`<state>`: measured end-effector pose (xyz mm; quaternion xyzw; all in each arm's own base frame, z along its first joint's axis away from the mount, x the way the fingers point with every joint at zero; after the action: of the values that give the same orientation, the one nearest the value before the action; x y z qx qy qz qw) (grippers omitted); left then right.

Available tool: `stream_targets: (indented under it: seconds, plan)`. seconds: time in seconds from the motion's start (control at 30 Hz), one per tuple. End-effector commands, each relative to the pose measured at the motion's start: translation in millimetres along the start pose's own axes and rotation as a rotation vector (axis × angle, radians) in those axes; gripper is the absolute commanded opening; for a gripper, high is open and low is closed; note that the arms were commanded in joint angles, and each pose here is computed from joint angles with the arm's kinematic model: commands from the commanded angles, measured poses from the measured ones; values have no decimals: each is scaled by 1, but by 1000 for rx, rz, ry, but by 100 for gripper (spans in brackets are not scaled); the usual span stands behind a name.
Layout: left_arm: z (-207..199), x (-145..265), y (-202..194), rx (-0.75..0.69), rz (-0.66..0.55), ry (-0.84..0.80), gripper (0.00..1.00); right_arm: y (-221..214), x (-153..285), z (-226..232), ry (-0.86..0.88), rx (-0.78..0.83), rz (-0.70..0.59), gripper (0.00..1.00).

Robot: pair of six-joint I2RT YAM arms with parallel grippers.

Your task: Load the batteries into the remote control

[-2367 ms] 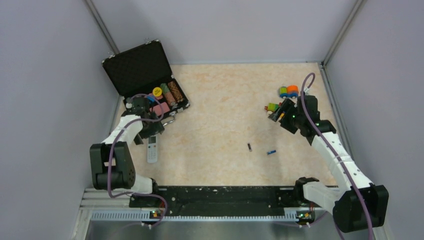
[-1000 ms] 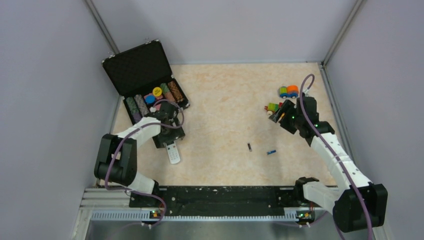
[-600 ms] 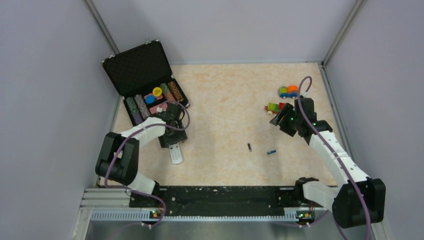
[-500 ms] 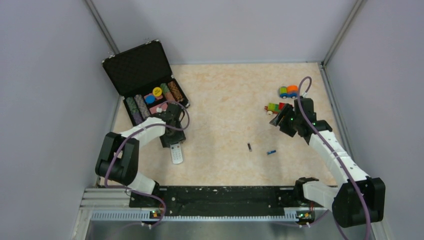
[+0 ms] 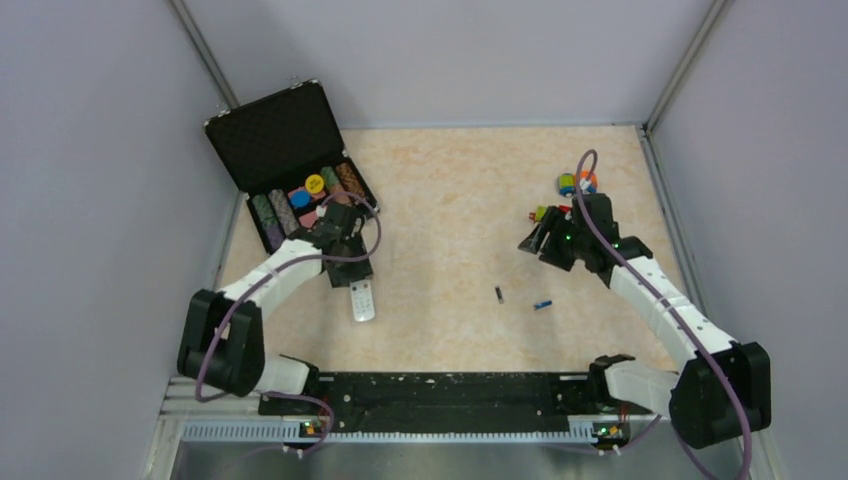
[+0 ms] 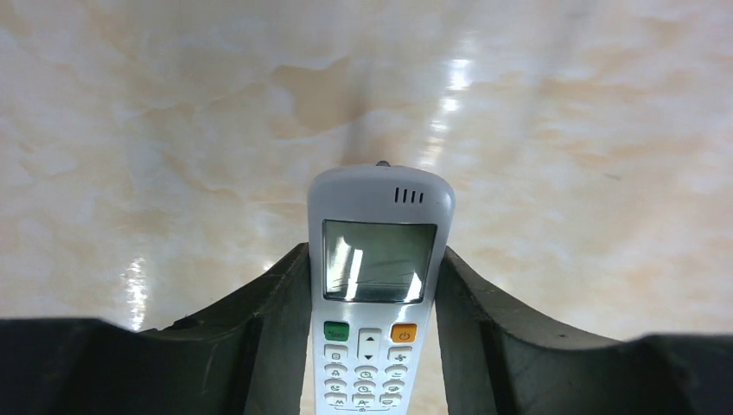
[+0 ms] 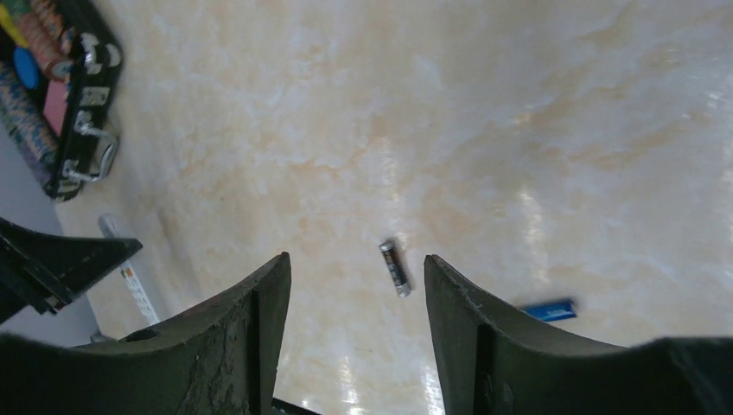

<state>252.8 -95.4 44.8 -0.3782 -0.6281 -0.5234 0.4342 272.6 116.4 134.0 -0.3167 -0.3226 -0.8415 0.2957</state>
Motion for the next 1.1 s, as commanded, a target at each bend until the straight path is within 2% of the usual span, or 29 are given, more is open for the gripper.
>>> stream_targets:
  seconds: [0.0, 0.1, 0.17, 0.3, 0.37, 0.5, 0.63, 0.87, 1.07]
  plan:
    - [-63, 90, 69, -109, -320, -375, 0, 0, 13, 76, 270, 115, 7, 58]
    - [-93, 145, 90, -191, -477, -581, 0, -11, 28, 123, 474, 157, 34, 62]
    - [-113, 185, 103, -259, -603, -728, 0, -21, 42, 154, 606, 200, 58, 69]
    - [-142, 246, 110, -360, -717, -971, 0, -41, 82, 215, 861, 313, 88, 83]
    - [-156, 274, 111, -390, -719, -1096, 0, -52, 105, 243, 977, 359, 117, 86]
    - [-177, 324, 111, -420, -695, -1313, 0, -60, 134, 275, 1101, 374, 123, 91]
    - [-181, 357, 112, -422, -721, -1410, 0, -63, 145, 293, 1194, 341, 143, 93]
    - [-187, 381, 107, -405, -675, -1539, 0, -73, 152, 310, 1263, 362, 180, 93]
    - [-190, 382, 103, -408, -656, -1561, 0, -84, 166, 316, 1360, 378, 246, 79]
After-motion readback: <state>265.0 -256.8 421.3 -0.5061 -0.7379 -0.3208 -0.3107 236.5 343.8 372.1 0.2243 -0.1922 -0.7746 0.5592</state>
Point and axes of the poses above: each gripper's point midway between its finger pads, its own x axis back along the fingers, its own z axis along the line the jaws close on, y = z × x, the point moved 1 cm from there along x, back along the fingers, and after that the axes turned 10 degrees about -x, right-handed, at the moved point
